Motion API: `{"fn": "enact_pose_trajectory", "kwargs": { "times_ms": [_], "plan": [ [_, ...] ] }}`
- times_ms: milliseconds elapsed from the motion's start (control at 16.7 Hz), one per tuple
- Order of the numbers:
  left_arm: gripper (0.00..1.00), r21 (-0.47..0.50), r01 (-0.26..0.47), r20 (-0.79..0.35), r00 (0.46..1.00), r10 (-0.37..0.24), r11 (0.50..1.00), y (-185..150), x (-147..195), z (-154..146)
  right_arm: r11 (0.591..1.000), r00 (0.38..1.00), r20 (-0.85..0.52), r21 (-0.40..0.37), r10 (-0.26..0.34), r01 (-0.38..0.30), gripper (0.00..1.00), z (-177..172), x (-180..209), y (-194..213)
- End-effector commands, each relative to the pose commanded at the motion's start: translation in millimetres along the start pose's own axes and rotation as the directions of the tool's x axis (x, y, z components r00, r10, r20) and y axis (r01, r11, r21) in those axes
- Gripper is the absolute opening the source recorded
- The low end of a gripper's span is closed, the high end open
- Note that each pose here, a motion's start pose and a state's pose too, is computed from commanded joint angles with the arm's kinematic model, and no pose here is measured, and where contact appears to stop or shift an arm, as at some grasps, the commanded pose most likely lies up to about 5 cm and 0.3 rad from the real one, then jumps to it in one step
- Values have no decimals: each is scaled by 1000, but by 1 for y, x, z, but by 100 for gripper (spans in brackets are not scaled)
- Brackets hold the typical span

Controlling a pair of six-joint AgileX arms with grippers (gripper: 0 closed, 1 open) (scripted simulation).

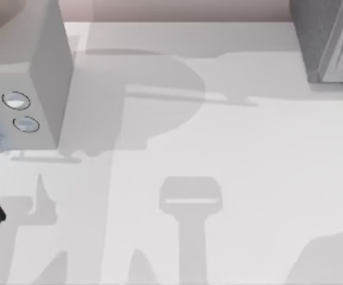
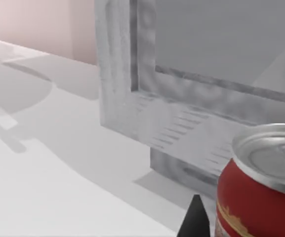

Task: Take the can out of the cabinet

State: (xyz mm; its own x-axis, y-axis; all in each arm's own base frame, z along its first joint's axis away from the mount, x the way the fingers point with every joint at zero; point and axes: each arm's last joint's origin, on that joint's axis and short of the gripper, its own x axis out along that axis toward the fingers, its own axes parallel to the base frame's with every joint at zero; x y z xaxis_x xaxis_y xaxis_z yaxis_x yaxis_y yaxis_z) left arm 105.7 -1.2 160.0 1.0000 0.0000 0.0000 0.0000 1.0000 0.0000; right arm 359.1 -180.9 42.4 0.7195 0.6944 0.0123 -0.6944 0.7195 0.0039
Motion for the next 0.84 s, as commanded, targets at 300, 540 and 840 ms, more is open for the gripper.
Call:
{"fn": "enact_pose_trajectory", "kwargs": {
  "times_ms": [300, 540, 840],
  "plan": [
    [100, 0, 0, 0, 1000, 0, 1000, 0, 0, 0, 1000, 1000, 0, 0, 0, 0, 75, 0, 0, 0],
    [100, 0, 0, 0, 1000, 0, 1000, 0, 0, 0, 1000, 1000, 0, 0, 0, 0, 100, 0, 0, 0],
    [100, 0, 0, 0, 1000, 0, 1000, 0, 0, 0, 1000, 1000, 0, 0, 0, 0, 100, 0, 0, 0]
  ]
}}
